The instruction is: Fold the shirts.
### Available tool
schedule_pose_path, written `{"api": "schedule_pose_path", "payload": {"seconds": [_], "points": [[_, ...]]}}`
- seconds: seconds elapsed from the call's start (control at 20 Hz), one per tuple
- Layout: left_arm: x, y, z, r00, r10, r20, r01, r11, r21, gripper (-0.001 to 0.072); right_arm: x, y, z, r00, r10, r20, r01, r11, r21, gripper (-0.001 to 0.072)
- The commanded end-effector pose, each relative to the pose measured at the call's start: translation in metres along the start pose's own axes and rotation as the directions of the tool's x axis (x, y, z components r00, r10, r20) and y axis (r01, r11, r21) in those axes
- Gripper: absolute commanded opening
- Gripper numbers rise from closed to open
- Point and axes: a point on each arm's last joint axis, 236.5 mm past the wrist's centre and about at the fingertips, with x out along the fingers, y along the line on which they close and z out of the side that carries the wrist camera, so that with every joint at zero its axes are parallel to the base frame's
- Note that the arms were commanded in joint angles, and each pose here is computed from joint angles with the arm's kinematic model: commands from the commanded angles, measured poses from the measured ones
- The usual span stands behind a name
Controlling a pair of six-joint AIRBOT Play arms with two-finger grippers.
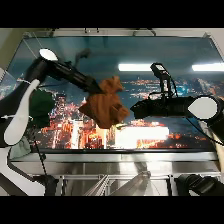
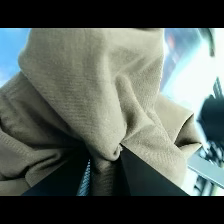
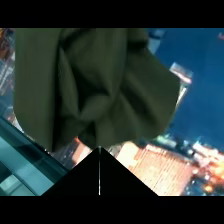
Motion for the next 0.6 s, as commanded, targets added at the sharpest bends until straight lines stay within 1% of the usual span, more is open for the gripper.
{"api": "schedule_pose_path", "payload": {"seconds": [0.0, 0.05, 0.1, 0.15, 0.25, 0.35, 0.4, 0.45, 0.5, 0.55], "points": [[0.066, -0.027, -0.018, 0.997, -0.029, -0.073, 0.027, 0.999, -0.026, 0.0036, 0.0, 0.001, 0.0, 1.0, 0.003, -0.001, -0.003, 1.0, 0.002, 0.0021], [0.071, -0.03, -0.02, 0.996, -0.031, -0.083, 0.028, 0.999, -0.032, 0.0361, 0.0, 0.002, 0.0, 1.0, 0.007, 0.0, -0.007, 1.0, 0.006, 0.0021], [0.07, -0.034, -0.017, 0.996, -0.033, -0.078, 0.029, 0.998, -0.05, 0.072, 0.0, 0.007, 0.0, 1.0, 0.027, -0.001, -0.027, 0.999, 0.023, 0.0022], [0.062, -0.038, -0.01, 0.997, -0.032, -0.067, 0.027, 0.996, -0.08, 0.0718, 0.0, 0.01, 0.001, 0.999, 0.043, 0.004, -0.044, 0.998, 0.037, 0.0021], [0.032, -0.047, 0.0, 0.997, -0.038, -0.066, 0.033, 0.997, -0.076, 0.0716, -0.001, 0.011, -0.001, 0.999, 0.047, -0.003, -0.047, 0.998, 0.039, 0.0021], [-0.002, -0.048, -0.013, 0.991, -0.055, -0.119, 0.039, 0.991, -0.132, 0.0714, -0.005, 0.005, -0.015, 0.997, 0.048, -0.068, -0.044, 0.997, 0.062, 0.0021], [-0.015, -0.04, -0.026, 0.986, -0.039, -0.159, 0.009, 0.982, -0.189, 0.0693, -0.011, -0.003, -0.023, 0.993, 0.046, -0.109, -0.036, 0.996, 0.084, 0.0021], [-0.021, -0.031, -0.041, 0.981, -0.019, -0.191, -0.025, 0.973, -0.228, 0.0695, -0.02, -0.013, -0.031, 0.988, 0.04, -0.147, -0.023, 0.993, 0.116, 0.0021], [-0.024, -0.021, -0.058, 0.975, 0.007, -0.221, -0.066, 0.963, -0.262, 0.0695, -0.031, -0.029, -0.038, 0.984, 0.022, -0.176, 0.006, 0.988, 0.152, 0.0025], [-0.023, -0.013, -0.075, 0.969, 0.023, -0.244, -0.097, 0.951, -0.293, 0.0696, -0.042, -0.053, -0.043, 0.98, -0.027, -0.2, 0.063, 0.982, 0.178, 0.003]]}}
